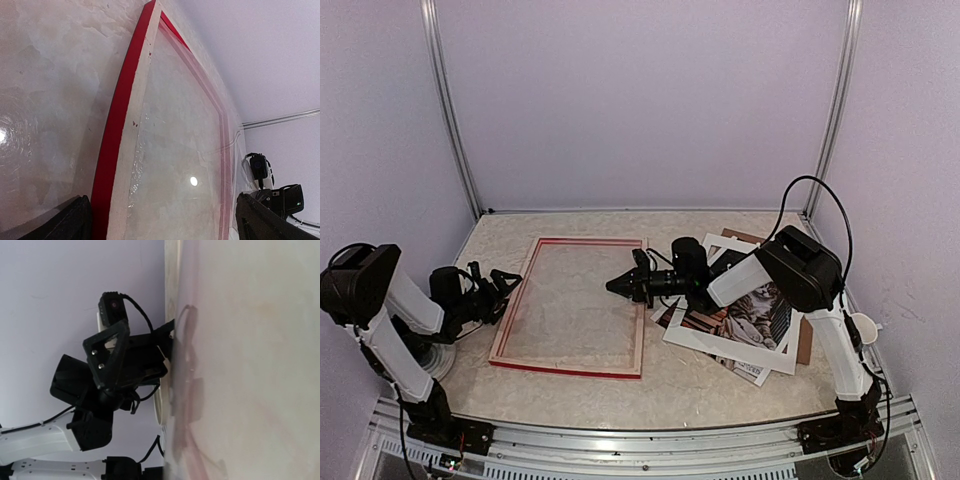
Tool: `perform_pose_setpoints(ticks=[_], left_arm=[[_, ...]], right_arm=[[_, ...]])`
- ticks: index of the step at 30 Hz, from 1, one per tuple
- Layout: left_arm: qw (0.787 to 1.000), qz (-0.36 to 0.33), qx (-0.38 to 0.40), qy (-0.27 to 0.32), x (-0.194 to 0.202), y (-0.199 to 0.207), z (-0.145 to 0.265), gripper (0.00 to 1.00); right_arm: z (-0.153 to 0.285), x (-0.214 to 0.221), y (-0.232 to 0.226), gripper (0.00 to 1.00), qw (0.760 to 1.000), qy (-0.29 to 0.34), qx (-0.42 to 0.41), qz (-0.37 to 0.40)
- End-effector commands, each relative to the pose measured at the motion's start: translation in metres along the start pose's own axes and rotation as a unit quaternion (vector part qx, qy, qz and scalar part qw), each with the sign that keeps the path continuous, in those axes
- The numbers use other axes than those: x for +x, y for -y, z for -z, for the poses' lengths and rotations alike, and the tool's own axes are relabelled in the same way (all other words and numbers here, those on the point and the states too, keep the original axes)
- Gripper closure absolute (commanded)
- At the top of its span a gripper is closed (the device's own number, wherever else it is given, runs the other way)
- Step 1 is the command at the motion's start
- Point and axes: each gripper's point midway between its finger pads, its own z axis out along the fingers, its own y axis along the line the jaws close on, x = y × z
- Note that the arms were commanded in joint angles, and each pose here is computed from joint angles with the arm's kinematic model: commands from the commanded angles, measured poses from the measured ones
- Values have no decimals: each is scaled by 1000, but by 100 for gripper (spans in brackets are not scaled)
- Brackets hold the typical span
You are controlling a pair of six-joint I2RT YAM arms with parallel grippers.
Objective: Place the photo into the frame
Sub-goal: Place the glass panel at the frame body.
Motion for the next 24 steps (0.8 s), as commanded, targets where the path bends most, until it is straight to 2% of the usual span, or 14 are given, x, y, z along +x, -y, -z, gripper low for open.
perform_pose_setpoints(ticks=[1, 11, 24], left_arm=[[1000, 9, 0, -13, 7, -4, 0, 1], [1000, 9, 1, -14, 7, -4, 0, 1], [1000, 8, 1, -13, 7, -3, 0, 1]], right_arm=[[-8, 16, -3, 100, 1000, -24, -9, 15], [-7, 19, 22, 99, 999, -26, 17, 7], [-12, 15, 27, 87, 998, -32, 47, 26]])
